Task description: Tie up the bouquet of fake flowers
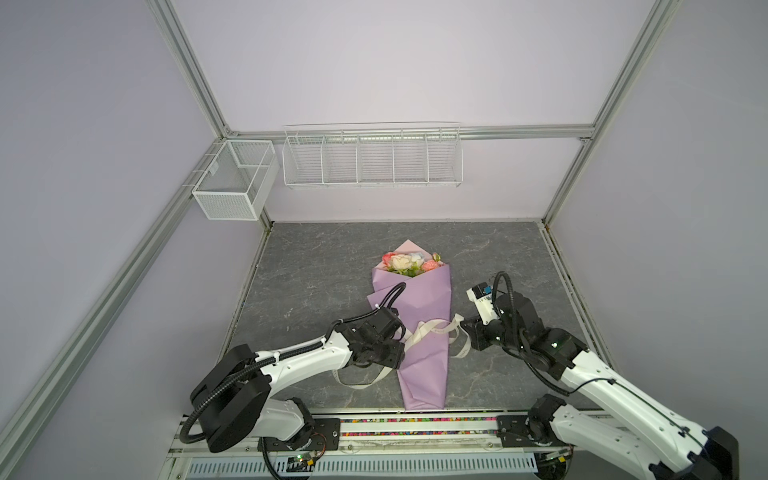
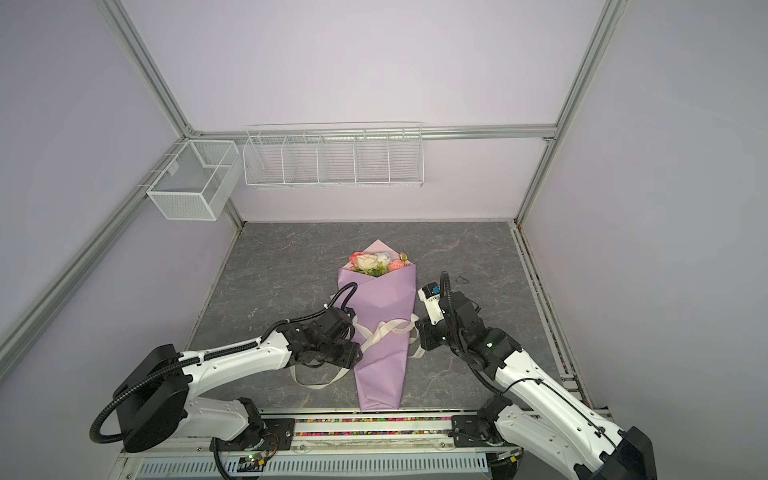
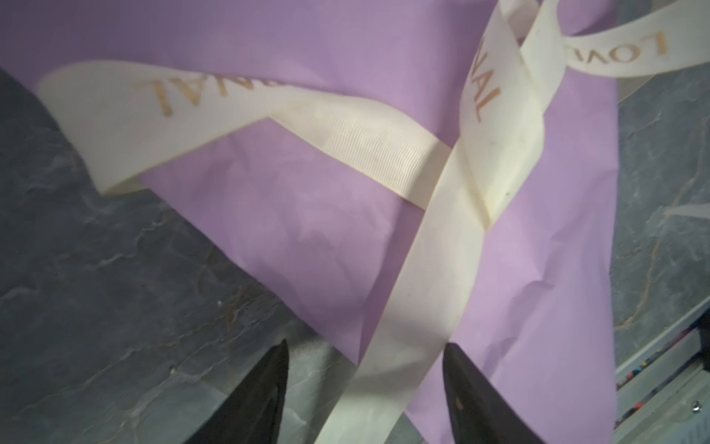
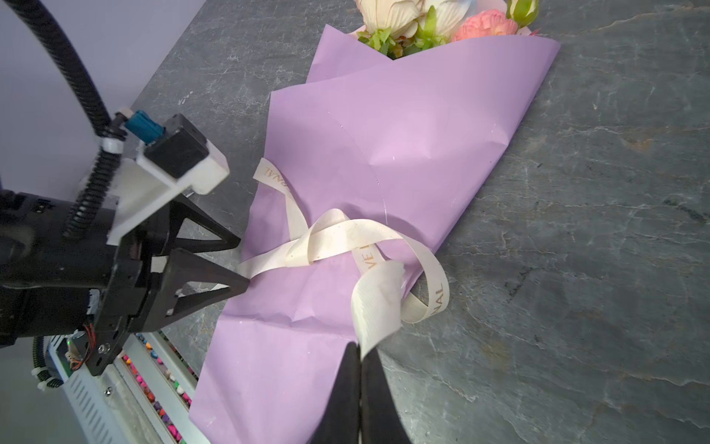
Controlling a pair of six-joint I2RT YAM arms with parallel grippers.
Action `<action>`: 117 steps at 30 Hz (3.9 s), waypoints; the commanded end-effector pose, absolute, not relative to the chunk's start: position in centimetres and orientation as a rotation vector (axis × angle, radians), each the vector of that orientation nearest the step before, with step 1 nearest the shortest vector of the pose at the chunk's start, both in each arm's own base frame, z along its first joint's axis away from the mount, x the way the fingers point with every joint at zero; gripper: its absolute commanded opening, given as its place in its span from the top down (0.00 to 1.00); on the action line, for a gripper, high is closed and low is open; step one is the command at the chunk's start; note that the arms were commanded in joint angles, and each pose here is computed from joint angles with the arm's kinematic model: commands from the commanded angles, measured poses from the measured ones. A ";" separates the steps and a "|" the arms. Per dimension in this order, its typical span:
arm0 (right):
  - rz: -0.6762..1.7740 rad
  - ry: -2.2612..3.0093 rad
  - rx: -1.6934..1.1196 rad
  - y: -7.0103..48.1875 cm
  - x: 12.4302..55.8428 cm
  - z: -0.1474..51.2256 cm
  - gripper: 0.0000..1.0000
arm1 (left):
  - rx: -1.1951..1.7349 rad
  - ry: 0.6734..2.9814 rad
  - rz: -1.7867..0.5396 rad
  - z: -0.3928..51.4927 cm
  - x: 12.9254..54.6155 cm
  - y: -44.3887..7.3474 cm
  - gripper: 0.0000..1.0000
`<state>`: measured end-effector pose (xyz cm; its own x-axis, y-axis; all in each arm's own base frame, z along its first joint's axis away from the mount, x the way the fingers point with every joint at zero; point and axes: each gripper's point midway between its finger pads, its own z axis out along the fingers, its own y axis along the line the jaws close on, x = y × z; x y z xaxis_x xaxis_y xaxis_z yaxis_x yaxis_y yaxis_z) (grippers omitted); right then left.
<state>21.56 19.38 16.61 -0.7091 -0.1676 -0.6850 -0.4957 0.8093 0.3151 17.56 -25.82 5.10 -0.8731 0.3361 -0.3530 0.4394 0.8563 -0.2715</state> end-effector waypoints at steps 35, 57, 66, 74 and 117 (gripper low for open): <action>0.491 2.444 -0.336 16.4 22.2 14.6 0.94 | 0.791 2.731 -0.092 5.5 18.4 -25.0 0.71; 0.046 2.534 0.223 5.4 23.3 11.8 0.94 | 0.484 2.665 -0.132 7.5 18.8 -20.3 1.00; -0.067 2.536 0.454 0.7 26.4 10.5 0.94 | 0.385 2.666 -0.200 7.1 18.8 -18.8 1.00; 0.056 2.562 0.316 2.7 28.3 11.3 0.82 | 0.417 2.663 -0.272 6.7 18.7 -20.0 1.00; 0.943 2.425 1.630 17.3 21.5 2.5 0.43 | 0.406 2.528 -0.391 8.3 20.0 -20.8 1.00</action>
<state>21.71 16.92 3.23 -0.5536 0.8144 0.1738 0.7276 0.3716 0.5766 19.73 -20.96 7.99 -0.8159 0.2182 -0.5354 0.3654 0.9123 -0.1850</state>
